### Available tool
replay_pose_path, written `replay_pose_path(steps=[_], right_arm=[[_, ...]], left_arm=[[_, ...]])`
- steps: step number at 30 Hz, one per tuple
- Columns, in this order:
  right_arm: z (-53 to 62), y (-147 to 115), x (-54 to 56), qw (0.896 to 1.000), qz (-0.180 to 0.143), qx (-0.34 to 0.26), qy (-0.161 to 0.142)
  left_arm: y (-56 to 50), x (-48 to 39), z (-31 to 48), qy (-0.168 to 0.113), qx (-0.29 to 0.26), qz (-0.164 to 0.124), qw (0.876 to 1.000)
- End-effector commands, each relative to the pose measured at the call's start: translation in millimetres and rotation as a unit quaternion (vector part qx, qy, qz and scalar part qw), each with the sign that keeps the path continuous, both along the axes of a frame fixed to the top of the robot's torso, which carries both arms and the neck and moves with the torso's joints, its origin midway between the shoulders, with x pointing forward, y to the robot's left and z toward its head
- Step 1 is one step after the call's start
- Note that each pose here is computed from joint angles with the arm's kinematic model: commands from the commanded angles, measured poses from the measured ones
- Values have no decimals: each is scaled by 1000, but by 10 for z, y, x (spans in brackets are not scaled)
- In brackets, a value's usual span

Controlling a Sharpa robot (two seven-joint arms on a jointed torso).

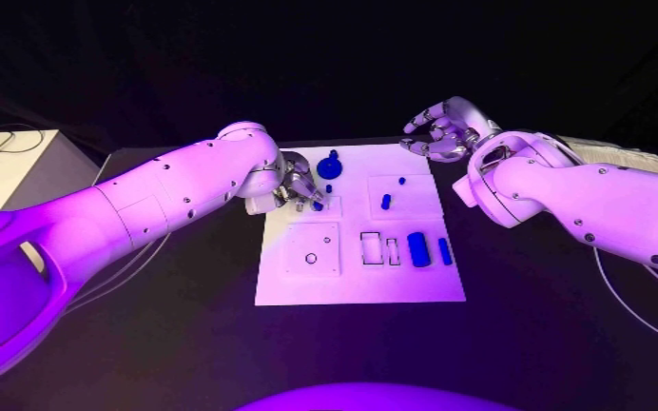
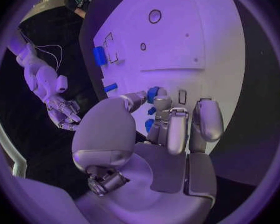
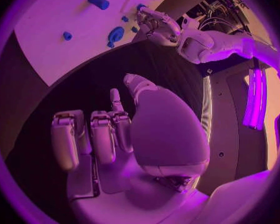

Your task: Assemble the parts on the task board

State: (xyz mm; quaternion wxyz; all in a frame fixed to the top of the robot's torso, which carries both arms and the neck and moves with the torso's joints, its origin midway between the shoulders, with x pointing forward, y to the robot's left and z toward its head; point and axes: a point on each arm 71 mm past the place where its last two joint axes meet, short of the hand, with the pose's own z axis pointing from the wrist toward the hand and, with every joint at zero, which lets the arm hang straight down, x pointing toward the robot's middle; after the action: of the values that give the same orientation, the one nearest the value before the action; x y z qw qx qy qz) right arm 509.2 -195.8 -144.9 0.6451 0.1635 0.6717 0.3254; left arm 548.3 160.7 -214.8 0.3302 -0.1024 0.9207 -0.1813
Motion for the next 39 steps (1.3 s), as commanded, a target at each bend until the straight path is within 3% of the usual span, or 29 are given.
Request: replay_pose_path(steps=[1,24,39], right_arm=[[5,9,0,1000,4,-5,-4],[-8,15,11,1000,4,-8,1],[-16,-2,14,1000,3,-9,3]], left_arm=[[-23,-8,4,2,-12,-1,1000],[-6,-23,9,8,-28,6,1000],[43,4,74,-36,-39,42,998]])
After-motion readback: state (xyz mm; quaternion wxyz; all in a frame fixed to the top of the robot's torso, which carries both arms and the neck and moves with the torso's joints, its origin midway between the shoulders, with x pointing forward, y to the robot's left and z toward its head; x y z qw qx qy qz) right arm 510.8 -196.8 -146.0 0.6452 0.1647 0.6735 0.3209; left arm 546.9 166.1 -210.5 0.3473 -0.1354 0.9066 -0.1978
